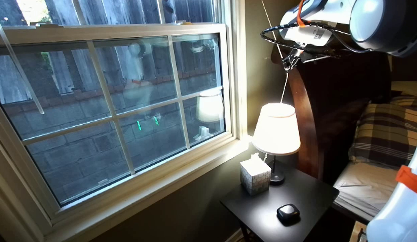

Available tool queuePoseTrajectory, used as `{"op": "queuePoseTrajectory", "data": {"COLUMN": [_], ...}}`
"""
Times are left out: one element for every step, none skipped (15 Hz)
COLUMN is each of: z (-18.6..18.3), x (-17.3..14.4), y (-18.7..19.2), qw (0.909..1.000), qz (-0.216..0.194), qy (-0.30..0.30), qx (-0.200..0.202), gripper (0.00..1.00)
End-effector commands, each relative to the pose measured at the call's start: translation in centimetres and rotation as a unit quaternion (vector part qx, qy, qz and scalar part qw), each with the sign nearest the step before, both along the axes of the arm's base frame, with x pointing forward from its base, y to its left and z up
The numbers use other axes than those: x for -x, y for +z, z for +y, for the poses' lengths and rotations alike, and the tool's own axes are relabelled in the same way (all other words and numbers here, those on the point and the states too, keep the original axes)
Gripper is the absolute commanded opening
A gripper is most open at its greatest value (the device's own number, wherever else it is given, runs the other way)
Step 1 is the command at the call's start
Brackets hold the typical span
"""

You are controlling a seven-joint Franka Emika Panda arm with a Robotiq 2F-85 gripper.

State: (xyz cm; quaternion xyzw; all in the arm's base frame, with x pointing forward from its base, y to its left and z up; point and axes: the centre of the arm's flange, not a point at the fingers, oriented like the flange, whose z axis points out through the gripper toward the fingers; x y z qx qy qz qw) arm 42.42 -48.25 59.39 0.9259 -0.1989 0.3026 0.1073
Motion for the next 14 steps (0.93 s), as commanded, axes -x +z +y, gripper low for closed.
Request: {"op": "queuePoseTrajectory", "data": {"z": [0.6,0.7,0.9,1.1,1.2,1.3,1.5,1.7,1.9,2.6,3.2,3.9,4.8,6.0], "x": [0.8,0.8,0.8,0.8,0.8,0.8,0.8,0.9,0.9,1.2,1.5,1.8,2.3,2.9], "y": [0.2,0.5,0.7,0.9,1.1,1.3,1.5,1.7,2.0,2.3,2.4,2.5,2.7,3.1], "qw": [0.9998,0.9997,0.9996,0.9995,0.9994,0.9993,0.9992,0.9991,0.999,0.9988,0.9983,0.9973,0.995,0.9912], "qz": [-0.014,-0.017,-0.019,-0.023,-0.026,-0.028,-0.027,-0.026,-0.024,-0.016,-0.005,0.008,0.024,0.041], "qy": [0.013,0.015,0.017,0.02,0.023,0.025,0.028,0.032,0.037,0.044,0.052,0.066,0.084,0.107], "qx": [-0.007,-0.008,-0.008,-0.007,-0.007,-0.007,-0.008,-0.006,-0.007,-0.014,-0.025,-0.033,-0.048,-0.066], "gripper": [0.0,0.0,0.0,0.0,0.0,0.0,0.27,0.28,0.34,0.41,0.48,0.57,0.63,0.72]}}
